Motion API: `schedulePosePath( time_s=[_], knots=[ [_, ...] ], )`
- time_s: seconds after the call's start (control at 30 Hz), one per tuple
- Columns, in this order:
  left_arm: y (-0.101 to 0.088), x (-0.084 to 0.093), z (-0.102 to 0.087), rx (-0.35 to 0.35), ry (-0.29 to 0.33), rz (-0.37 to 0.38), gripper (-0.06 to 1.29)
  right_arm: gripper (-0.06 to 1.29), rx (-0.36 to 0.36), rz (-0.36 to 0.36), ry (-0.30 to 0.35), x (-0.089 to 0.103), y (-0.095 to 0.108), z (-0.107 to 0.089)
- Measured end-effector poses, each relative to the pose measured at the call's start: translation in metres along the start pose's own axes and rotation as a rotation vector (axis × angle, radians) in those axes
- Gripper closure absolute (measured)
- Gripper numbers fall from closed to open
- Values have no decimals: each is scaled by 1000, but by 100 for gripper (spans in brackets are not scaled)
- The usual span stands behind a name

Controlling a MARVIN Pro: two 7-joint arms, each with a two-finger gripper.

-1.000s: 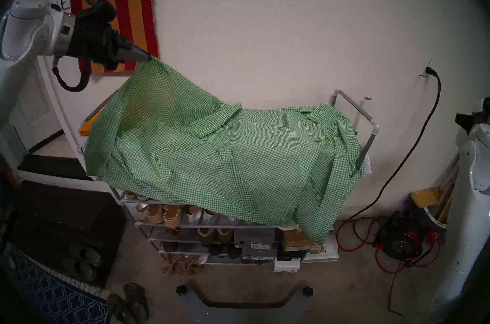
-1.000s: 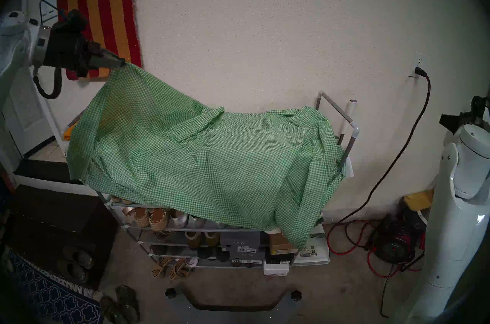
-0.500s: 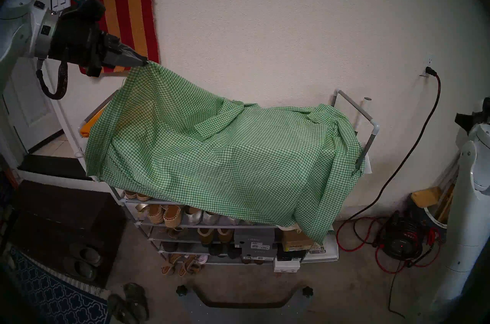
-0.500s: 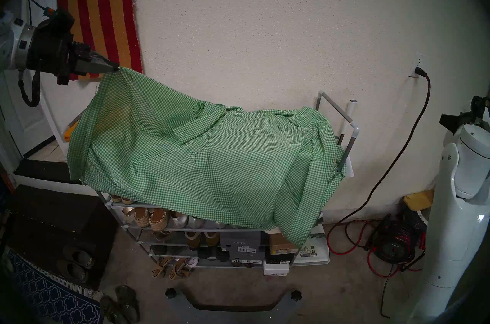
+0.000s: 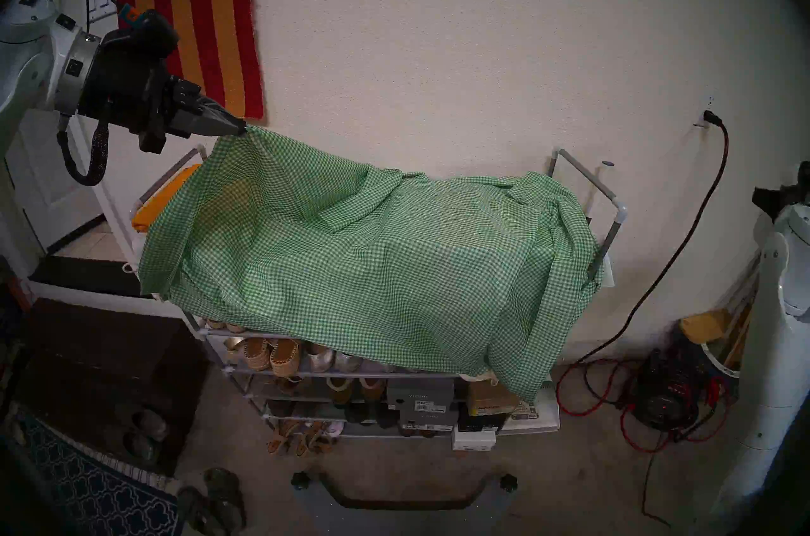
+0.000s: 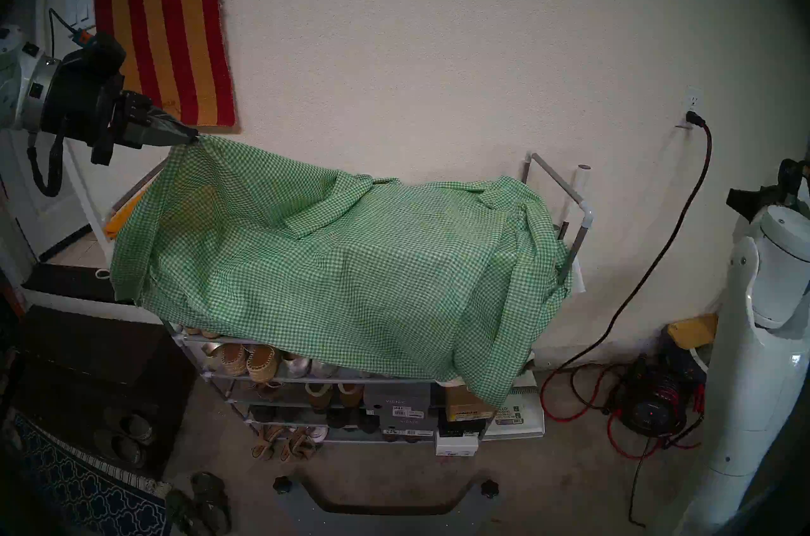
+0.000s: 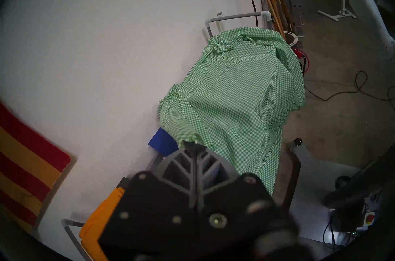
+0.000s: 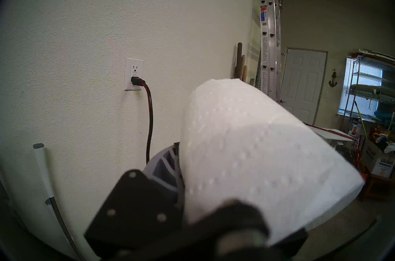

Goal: Lift the object off the cloth, cover the shoe rack with the cloth, put the object back

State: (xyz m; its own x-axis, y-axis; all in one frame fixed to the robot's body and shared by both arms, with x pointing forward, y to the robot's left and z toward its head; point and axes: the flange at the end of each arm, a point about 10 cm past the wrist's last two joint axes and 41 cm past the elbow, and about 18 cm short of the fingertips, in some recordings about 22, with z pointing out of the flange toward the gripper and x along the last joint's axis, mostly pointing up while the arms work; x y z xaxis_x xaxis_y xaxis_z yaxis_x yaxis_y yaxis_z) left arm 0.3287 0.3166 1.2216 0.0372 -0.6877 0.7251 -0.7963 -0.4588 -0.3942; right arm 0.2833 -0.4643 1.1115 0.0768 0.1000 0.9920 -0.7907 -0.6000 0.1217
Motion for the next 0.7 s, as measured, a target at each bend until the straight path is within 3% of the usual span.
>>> schedulePosePath(
  time_s=[0.17, 0.47, 0.7],
  knots=[
    [17, 0, 13, -61, -18, 21, 125, 109, 1, 0, -2, 0, 0, 0],
    [71, 4, 42, -226, -46, 96, 125, 109, 1, -1, -5, -1, 0, 0],
    [96, 9, 49, -283, -57, 141, 125, 109, 1, -1, -7, -2, 0, 0]
  ],
)
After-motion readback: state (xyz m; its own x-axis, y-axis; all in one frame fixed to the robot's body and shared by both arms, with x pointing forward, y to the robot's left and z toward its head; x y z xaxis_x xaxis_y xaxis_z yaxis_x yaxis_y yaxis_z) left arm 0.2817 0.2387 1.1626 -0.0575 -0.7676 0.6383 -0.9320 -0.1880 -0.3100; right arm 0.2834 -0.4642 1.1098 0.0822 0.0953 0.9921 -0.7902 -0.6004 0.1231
